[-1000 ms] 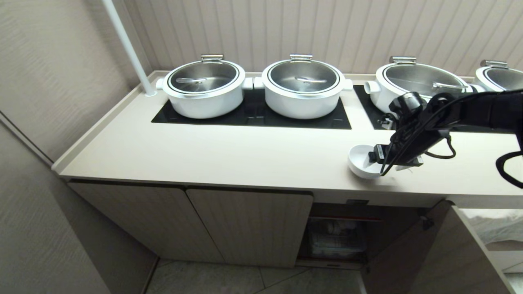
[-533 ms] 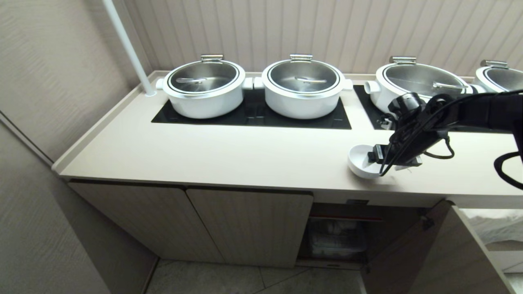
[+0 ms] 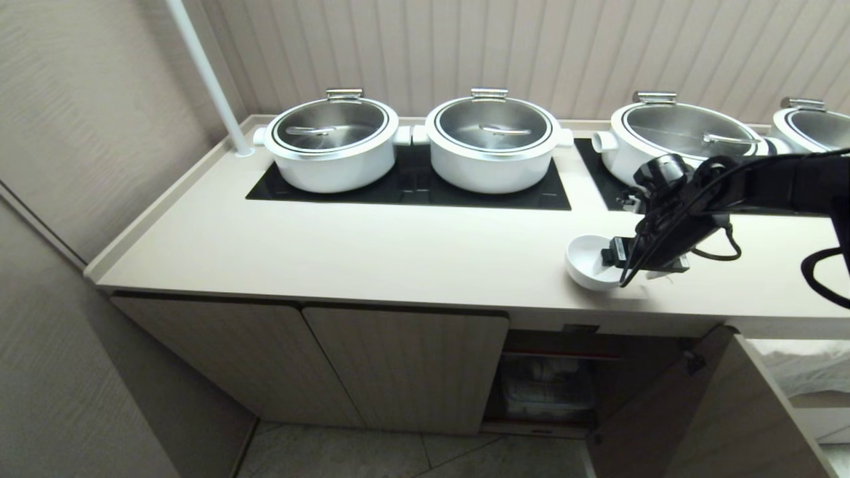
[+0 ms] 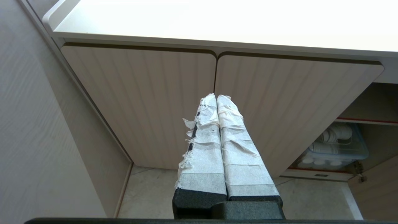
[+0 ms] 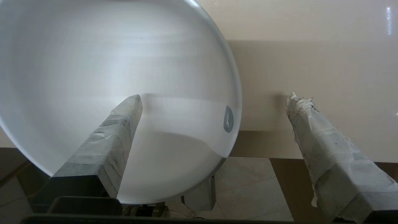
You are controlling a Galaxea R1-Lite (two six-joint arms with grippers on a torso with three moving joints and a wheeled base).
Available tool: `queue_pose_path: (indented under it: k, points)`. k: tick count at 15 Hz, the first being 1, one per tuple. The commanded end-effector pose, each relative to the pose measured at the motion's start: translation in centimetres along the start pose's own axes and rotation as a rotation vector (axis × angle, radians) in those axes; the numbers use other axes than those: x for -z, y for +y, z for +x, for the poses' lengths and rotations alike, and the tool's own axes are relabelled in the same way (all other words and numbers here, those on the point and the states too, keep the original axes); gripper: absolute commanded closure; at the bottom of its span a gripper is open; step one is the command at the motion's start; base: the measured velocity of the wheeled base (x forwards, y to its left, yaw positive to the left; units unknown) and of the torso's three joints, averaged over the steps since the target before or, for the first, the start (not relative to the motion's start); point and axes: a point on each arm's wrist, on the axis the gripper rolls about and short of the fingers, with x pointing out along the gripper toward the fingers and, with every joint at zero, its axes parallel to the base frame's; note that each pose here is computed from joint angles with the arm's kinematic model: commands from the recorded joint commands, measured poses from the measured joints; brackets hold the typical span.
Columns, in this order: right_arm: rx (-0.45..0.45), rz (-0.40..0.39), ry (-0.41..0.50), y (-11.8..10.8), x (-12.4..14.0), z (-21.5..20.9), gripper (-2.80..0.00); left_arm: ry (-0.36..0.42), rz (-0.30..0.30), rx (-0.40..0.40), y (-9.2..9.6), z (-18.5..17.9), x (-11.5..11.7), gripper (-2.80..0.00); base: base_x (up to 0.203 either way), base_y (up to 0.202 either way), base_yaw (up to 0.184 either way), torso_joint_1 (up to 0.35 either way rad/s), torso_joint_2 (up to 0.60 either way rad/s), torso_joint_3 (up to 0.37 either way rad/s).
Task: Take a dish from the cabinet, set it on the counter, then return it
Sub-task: Pick up the bowl from the table
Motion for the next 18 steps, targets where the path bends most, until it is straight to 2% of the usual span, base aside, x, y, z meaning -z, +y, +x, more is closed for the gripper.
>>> queue_pose_path:
  k: [1, 12, 13, 18]
  points:
    - [0.004, 0.003, 0.008, -0.2, 0.0, 0.3, -2.8, 0.0, -0.001, -0.001, 0.0, 0.0, 0.0, 0.0, 0.0, 0.0, 0.0, 0.0, 0.0, 0.0]
    - [0.001, 0.012, -0.009, -0.4, -0.1, 1.2, -2.8, -0.001, -0.001, -0.001, 0.0, 0.0, 0.0, 0.0, 0.0, 0.0, 0.0, 0.0, 0.0, 0.0]
    - [0.002, 0.015, -0.01, -0.4, -0.1, 1.2, 0.0, 0.0, -0.001, 0.001, 0.0, 0.0, 0.0, 0.0, 0.0, 0.0, 0.0, 0.0, 0.0, 0.0]
    - [-0.011, 0.073, -0.041, -0.1, -0.4, 1.3, 0.0, 0.0, -0.001, -0.001, 0.0, 0.0, 0.0, 0.0, 0.0, 0.0, 0.0, 0.0, 0.0, 0.0]
